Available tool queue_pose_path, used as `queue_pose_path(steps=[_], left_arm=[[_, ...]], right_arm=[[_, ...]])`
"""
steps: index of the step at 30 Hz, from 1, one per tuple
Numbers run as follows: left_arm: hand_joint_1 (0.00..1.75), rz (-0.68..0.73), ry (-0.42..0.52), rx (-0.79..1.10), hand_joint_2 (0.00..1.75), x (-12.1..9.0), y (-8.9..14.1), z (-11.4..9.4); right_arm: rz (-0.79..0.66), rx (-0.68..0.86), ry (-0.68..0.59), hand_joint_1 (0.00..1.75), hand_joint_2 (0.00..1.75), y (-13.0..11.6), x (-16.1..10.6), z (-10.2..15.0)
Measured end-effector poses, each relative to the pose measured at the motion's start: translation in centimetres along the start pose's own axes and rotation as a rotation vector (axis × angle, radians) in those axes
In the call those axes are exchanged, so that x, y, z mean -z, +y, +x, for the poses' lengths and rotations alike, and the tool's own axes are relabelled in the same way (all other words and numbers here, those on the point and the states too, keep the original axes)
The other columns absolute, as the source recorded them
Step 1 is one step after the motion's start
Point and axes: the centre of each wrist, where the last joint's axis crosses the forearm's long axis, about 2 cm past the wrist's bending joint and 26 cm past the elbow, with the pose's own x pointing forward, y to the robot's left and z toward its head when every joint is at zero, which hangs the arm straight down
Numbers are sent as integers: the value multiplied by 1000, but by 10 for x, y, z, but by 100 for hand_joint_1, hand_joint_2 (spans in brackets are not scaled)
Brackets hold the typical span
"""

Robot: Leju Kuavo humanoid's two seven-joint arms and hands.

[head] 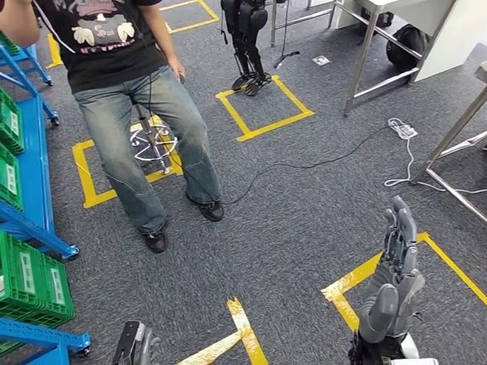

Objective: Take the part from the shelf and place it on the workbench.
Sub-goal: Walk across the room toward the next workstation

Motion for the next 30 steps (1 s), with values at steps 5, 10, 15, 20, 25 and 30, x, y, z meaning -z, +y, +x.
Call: queue_pose_path(steps=[5,10,15,20,25,30], left_arm=[[0,0,-5,-3,0,1,0,2],[0,3,-6,-2,0,1,0,3],[0,6,-5,-1,0,0,1,1],[0,3,-11,-2,0,1,-1,3],[0,1,-12,-3,0,1,-2,4],[0,-1,-8,-4,0,0,-3,1]], right_arm=[[4,0,1,0,0,0,0,0],[4,-2,-1,0,0,0,0,0],[-3,-8,-8,0,0,-1,1,1],[-4,-9,-3,0,0,-1,-1,2],[-5,-10,-1,0,0,-2,-2,2],[-7,-11,-2,0,0,-2,-1,2]])
